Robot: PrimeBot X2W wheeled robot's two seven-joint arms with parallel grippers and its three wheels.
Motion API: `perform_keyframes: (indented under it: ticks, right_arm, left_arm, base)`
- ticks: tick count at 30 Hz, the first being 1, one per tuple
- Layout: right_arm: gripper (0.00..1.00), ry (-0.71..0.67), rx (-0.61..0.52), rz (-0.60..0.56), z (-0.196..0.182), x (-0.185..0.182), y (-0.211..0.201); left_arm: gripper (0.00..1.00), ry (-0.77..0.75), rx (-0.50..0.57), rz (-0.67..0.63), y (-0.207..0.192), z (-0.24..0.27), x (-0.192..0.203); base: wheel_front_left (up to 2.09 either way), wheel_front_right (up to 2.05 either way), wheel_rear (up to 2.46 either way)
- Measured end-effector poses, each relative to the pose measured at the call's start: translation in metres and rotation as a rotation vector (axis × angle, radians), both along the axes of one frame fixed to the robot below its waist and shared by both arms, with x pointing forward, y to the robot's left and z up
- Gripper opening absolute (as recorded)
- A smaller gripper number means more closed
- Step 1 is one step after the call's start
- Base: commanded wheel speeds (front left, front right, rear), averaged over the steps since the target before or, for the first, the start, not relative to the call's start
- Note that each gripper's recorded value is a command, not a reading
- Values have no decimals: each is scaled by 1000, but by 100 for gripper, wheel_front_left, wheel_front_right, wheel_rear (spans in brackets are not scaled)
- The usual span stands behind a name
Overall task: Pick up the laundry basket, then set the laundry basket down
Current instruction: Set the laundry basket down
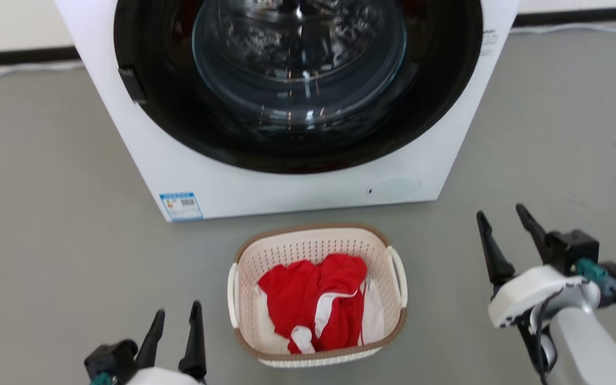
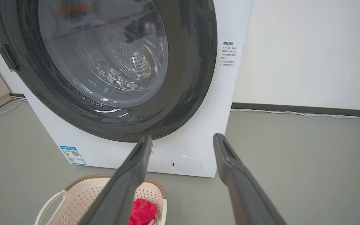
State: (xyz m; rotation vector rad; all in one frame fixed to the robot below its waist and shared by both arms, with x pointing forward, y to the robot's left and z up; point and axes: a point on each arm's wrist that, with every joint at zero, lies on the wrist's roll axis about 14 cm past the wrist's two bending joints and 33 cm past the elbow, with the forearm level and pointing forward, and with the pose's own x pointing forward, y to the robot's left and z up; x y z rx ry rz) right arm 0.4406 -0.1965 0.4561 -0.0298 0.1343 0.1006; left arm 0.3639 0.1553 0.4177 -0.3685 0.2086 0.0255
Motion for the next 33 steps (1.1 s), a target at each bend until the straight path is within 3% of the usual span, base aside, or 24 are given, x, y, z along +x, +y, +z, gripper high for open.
perform_keyframes:
  ticks: [17,33]
  right_arm:
    - [100,-66,39,-51,16,-63,-8]
    - [100,-54,46,-70,13,-87,-3]
  left_arm:
    - [100,-19,24,7,12,7,-37]
    - [100,-45,25,37,21,14,-43]
  base:
    - [0,0,0]
    - [0,0,0]
